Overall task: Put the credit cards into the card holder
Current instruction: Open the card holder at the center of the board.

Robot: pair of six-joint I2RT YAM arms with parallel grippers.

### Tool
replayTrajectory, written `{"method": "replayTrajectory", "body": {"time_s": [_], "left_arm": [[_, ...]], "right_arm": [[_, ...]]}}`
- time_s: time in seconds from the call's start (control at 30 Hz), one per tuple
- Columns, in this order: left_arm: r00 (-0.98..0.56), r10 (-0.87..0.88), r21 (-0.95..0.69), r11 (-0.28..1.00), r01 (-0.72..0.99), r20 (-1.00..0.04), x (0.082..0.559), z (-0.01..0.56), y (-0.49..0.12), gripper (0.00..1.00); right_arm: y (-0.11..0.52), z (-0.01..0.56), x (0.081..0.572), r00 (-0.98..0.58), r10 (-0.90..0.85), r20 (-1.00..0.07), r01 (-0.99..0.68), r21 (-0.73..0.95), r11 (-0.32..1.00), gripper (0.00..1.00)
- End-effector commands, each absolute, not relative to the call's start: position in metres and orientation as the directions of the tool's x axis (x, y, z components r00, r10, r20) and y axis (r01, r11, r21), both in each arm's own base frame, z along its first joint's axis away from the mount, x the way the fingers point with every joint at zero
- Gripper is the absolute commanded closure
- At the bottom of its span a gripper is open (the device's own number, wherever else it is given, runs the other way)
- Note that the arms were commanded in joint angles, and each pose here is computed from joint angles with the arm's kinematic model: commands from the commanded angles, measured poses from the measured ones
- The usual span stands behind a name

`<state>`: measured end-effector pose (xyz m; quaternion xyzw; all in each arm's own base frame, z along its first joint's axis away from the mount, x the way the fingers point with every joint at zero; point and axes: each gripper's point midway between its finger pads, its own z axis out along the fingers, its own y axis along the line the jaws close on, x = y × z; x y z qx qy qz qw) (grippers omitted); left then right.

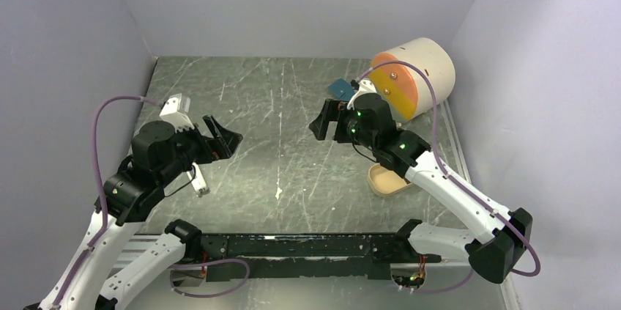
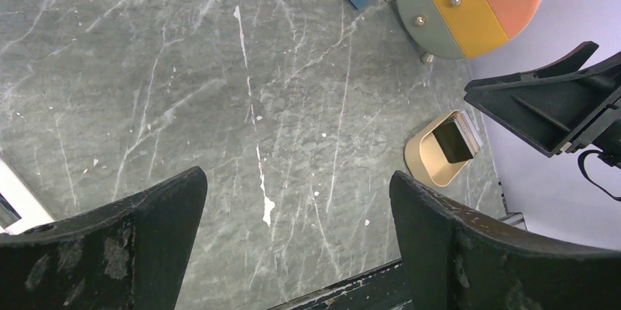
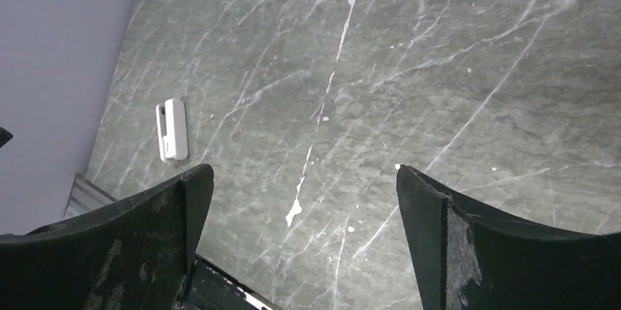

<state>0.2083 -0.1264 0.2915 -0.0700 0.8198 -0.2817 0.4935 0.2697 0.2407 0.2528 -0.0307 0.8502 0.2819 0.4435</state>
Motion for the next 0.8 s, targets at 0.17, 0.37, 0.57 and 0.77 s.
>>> {"method": "replayTrajectory", "body": {"time_s": [0.17,0.37,0.57,0.77], "left_arm": [[-0.489,-0.396,-0.527,0.835,0.162,-0.777,0.211,0.296,-0.124,0.0],[-0.498,-0.385,-0.516,0.843,0.153,-0.777,0.208,0.292,-0.121,0.0],[-0.52,-0.375,-0.512,0.847,0.144,-0.768,0.205,0.28,-0.121,0.01],[-0.55,-0.366,-0.515,0.846,0.14,-0.751,0.201,0.258,-0.123,0.01]], "right_arm": [[0.243,0.25,0.275,-0.608,0.194,-0.77,-0.294,0.446,0.845,0.0],[0.243,0.244,0.29,-0.584,0.183,-0.791,-0.278,0.406,0.87,0.0],[0.226,0.228,0.325,-0.529,0.086,-0.844,-0.194,0.22,0.956,0.0],[0.207,0.184,0.377,-0.575,-0.111,-0.81,-0.076,-0.083,0.994,0.0]]}}
